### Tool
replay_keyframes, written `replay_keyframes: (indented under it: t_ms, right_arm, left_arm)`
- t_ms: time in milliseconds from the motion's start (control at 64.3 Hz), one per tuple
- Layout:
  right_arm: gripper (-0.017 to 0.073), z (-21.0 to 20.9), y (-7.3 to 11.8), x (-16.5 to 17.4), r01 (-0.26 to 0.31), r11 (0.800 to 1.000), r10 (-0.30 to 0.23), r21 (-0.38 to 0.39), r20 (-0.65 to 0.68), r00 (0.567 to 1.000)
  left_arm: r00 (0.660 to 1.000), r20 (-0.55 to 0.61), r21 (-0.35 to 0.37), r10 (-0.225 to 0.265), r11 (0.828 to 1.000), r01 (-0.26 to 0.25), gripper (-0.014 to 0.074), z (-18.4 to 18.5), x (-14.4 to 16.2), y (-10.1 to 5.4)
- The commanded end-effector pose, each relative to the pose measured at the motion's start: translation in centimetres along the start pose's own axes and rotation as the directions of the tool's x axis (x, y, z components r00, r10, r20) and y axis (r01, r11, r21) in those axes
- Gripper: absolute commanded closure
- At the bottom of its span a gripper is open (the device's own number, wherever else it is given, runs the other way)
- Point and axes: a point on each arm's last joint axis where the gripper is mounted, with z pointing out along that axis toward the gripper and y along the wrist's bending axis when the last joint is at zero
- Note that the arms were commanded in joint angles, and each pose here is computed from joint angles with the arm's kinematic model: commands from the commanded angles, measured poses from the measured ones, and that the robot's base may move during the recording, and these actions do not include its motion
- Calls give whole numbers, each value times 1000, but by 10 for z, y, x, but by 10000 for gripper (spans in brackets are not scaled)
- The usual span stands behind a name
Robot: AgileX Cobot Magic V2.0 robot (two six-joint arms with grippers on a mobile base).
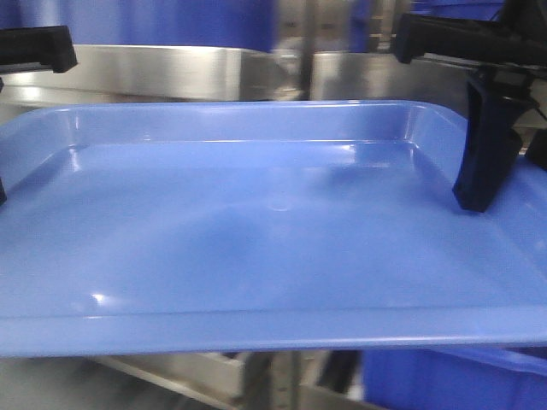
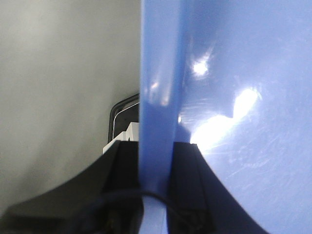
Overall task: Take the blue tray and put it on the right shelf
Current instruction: 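Carry the tray with both grippers as the base drives to the shelf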
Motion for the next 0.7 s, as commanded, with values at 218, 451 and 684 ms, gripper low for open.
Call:
replay_keyframes:
  t_ms: [218,451,684]
  right_arm:
    - [396,-17,2,-4,8,1000,-6,-29,65,998]
    - [396,-17,2,-4,8,1000,-6,-29,65,998]
    - [396,-17,2,-4,8,1000,-6,-29,65,998]
  left_arm:
    - [998,58,-31,-14,999,15,642,-14,-3,6]
    - [998,58,-31,-14,999,15,642,-14,-3,6]
    - [998,58,-31,-14,999,15,642,-14,-3,6]
